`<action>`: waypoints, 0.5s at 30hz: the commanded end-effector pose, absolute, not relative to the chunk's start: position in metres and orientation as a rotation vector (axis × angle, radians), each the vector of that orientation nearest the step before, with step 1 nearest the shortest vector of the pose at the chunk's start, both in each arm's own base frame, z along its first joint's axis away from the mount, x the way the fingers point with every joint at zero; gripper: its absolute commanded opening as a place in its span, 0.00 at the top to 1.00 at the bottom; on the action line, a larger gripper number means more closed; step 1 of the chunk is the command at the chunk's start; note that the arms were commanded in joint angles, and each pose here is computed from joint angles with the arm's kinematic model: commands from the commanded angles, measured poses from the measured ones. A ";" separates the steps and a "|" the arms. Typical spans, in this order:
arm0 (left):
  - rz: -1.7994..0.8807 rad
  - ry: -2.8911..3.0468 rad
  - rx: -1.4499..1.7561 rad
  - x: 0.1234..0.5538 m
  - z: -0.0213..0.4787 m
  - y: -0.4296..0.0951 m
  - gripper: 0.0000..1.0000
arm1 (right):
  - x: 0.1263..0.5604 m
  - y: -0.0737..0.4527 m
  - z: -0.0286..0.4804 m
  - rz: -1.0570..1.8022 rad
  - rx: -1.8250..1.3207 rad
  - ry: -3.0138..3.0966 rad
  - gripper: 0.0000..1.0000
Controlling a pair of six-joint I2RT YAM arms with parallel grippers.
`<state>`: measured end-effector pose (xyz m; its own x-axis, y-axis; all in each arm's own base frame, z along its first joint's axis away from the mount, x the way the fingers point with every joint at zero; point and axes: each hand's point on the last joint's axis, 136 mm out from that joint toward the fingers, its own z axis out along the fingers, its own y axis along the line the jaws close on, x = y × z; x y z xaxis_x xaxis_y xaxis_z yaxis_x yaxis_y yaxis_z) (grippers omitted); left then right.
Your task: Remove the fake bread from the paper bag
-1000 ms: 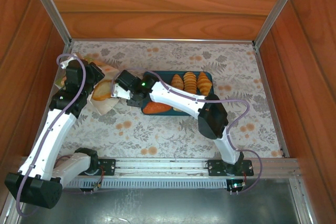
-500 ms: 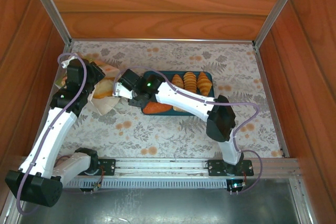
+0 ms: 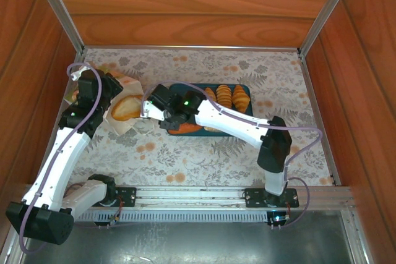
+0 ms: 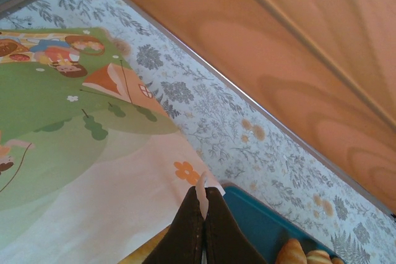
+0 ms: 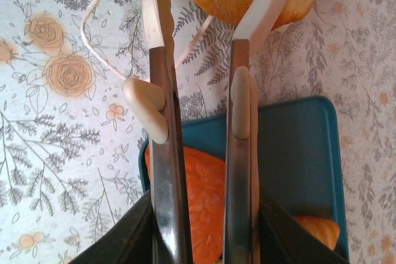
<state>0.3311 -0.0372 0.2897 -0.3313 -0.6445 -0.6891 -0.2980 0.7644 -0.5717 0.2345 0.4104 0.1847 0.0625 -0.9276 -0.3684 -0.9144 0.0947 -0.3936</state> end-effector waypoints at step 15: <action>-0.381 1.863 -0.712 0.325 0.309 -0.025 1.00 | 0.214 0.332 0.238 -0.099 -1.625 1.849 0.64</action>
<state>0.3287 -0.0326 0.2944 -0.3090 -0.6397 -0.7038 -0.3028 0.7677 -0.5648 0.2132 0.3403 0.2160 0.0121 -0.9254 -0.3787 -0.8876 0.1644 -0.4303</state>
